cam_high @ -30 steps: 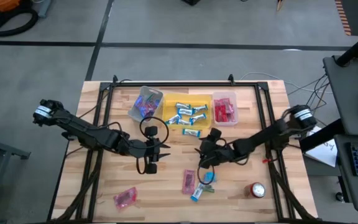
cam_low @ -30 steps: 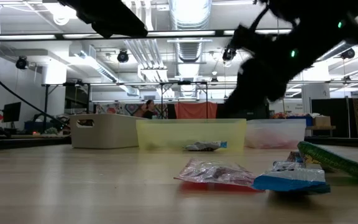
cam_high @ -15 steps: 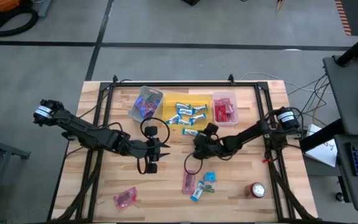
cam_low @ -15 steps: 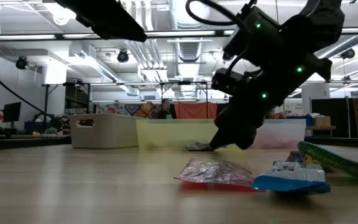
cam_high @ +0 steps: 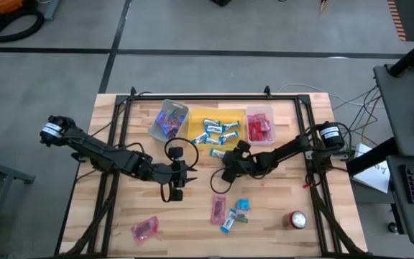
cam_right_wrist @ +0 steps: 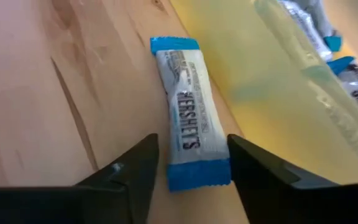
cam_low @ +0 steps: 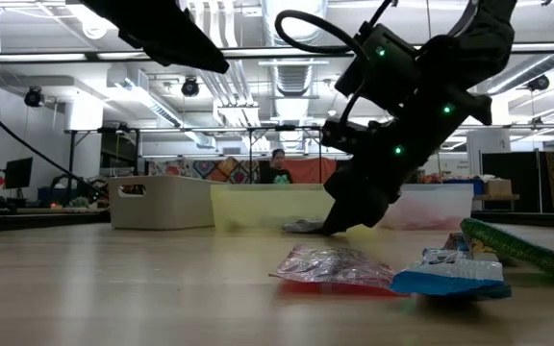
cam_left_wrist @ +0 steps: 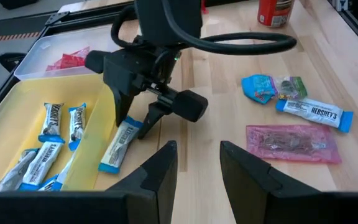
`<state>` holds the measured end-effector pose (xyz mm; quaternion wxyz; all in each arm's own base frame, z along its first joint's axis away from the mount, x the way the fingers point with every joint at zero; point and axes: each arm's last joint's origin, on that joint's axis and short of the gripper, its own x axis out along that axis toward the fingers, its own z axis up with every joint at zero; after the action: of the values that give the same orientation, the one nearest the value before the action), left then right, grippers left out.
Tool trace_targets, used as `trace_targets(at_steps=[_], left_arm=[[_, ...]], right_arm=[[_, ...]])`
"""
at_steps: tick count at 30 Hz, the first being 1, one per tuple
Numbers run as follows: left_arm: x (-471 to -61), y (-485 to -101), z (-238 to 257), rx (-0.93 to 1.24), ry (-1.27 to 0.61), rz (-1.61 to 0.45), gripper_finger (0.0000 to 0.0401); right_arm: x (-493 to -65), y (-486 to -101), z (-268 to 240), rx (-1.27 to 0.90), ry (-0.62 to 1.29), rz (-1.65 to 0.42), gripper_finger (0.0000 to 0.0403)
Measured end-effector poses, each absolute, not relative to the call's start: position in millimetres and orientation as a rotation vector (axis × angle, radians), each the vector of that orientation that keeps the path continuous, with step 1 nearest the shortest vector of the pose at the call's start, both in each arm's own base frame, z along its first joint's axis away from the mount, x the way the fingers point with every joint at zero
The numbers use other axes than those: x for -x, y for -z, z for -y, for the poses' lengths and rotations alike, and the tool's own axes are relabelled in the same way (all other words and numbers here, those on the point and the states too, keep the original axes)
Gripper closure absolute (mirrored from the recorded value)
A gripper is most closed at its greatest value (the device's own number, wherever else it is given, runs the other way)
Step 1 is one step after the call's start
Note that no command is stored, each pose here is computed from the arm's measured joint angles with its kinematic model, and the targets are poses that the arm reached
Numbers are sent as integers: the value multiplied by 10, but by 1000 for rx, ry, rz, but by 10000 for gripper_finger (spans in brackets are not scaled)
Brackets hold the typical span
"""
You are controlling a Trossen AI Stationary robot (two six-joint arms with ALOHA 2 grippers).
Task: Sort candy
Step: Put the white chocolate into the yellow bin
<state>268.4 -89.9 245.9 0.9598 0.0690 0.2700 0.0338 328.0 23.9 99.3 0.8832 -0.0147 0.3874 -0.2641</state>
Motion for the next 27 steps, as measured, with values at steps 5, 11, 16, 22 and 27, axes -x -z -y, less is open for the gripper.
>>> trace_targets(at_steps=[5,11,16,22,27], left_arm=[[-2684,-2460,899,-140,-69,-546,295],[-2685,-2460,900,-139,-69,-546,295],[-2685,-2460,900,-128,-72,-545,295],[-2675,-2454,916,-41,-91,-548,295],[-2620,-2433,1019,27,-80,-569,295]], right_arm=[[-3287,-992,-226,11,524,-816,286],[-3287,-987,-235,-7,486,-830,372],[-3280,-1018,-268,-7,455,-833,389],[-3290,-1253,-346,-47,318,-794,390],[-3272,-1620,-365,-35,243,-705,390]])
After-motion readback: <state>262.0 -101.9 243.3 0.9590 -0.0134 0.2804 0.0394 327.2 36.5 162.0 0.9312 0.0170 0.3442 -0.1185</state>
